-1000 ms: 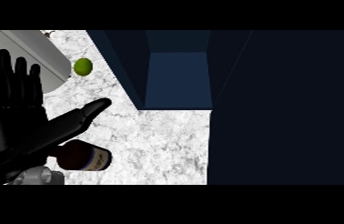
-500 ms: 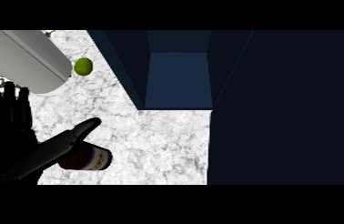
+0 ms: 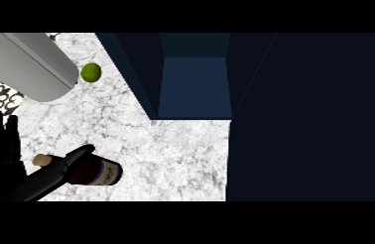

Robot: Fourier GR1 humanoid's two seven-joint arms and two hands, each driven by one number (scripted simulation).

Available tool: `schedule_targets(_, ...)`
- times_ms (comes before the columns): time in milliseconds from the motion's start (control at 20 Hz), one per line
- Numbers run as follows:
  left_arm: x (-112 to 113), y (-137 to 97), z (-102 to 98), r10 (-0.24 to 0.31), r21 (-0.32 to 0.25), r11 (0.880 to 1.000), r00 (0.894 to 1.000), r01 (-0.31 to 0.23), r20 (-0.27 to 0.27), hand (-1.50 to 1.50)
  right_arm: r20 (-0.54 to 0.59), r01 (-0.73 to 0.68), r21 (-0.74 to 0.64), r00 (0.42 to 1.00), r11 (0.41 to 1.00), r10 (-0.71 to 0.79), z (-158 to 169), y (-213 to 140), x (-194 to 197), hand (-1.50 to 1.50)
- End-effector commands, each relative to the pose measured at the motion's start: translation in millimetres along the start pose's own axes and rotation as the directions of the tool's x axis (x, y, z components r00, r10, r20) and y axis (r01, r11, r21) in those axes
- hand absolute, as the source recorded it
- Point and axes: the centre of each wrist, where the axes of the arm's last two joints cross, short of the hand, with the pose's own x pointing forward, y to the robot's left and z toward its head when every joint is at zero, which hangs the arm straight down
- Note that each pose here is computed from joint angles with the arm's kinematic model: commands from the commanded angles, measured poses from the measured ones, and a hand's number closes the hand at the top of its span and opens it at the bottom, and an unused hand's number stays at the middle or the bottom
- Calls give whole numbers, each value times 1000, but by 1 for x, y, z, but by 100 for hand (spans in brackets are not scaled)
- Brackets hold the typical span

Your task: Pick up the wine, place it into the cabinet and close the cabinet

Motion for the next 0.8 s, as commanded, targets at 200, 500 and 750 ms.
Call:
schedule_targets(200,-40,24,21,-21,19,1000,997,23,-73,-150,6,21,15,1000,1000,-21,6,-5,3,-150)
schedule_targets(500,-54,47,11,-14,49,999,997,18,-78,-150,6,11,6,1000,1000,-11,3,8,14,-150)
schedule_targets(750,-75,56,17,-37,51,998,995,42,-93,-150,12,12,-1,1000,1000,-12,-5,6,9,-150)
